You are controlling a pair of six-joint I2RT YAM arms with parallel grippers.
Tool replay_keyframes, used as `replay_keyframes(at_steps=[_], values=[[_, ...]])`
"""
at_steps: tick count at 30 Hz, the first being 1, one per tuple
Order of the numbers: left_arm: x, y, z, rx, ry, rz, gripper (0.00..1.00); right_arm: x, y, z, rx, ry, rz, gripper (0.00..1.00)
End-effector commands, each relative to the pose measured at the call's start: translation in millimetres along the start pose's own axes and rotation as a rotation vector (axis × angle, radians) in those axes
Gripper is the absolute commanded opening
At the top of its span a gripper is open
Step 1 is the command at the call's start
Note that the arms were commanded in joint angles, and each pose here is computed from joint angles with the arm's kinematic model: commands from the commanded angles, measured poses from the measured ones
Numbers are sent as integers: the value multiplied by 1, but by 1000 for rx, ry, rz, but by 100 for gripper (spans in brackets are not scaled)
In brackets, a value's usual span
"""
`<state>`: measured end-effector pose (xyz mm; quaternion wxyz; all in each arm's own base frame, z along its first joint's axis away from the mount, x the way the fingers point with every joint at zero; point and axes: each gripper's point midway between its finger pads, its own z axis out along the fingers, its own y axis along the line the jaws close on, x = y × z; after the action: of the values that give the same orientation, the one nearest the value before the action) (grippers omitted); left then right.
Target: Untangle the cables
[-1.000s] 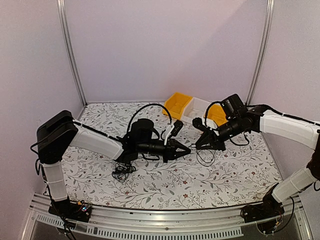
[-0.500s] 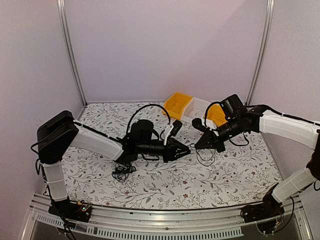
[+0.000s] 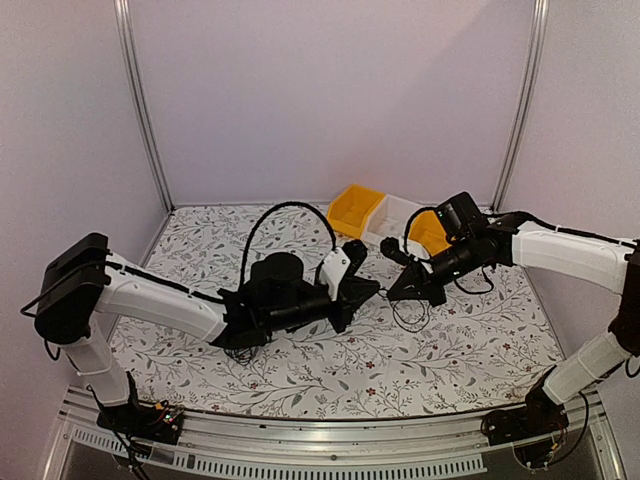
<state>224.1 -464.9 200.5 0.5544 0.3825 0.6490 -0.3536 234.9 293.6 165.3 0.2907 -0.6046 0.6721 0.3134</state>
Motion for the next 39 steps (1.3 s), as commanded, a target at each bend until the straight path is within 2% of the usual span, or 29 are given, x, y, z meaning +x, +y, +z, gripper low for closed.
replay_keyframes(at_steps=[1,4,7,10,13,17,22,31,33,36,39], values=[[8,7,12,-59,53,69,0,-1,-3,5,3,1,22,0],[15,7,19,-60,83,69,3,0,-2,5,-1,2,25,0],[19,8,25,-72,108,75,17,-1,0,4,-2,-4,24,0],[24,8,29,-67,129,80,22,-2,1,3,-3,-9,23,0],[26,6,30,-56,134,80,19,-3,1,3,-5,-12,24,0],[28,9,31,-74,141,80,8,-4,1,3,-5,-14,23,0],[27,19,28,-127,137,81,0,-4,2,3,-9,-16,22,0],[26,55,21,-260,111,-7,0,-5,15,-2,-52,-38,-2,0],[25,56,21,-238,96,-22,0,-8,20,-5,-67,-54,-16,1],[25,39,23,-123,80,-7,0,-12,21,-8,-61,-66,-23,14],[27,15,26,20,82,28,0,-14,20,-10,-66,-76,-16,15]])
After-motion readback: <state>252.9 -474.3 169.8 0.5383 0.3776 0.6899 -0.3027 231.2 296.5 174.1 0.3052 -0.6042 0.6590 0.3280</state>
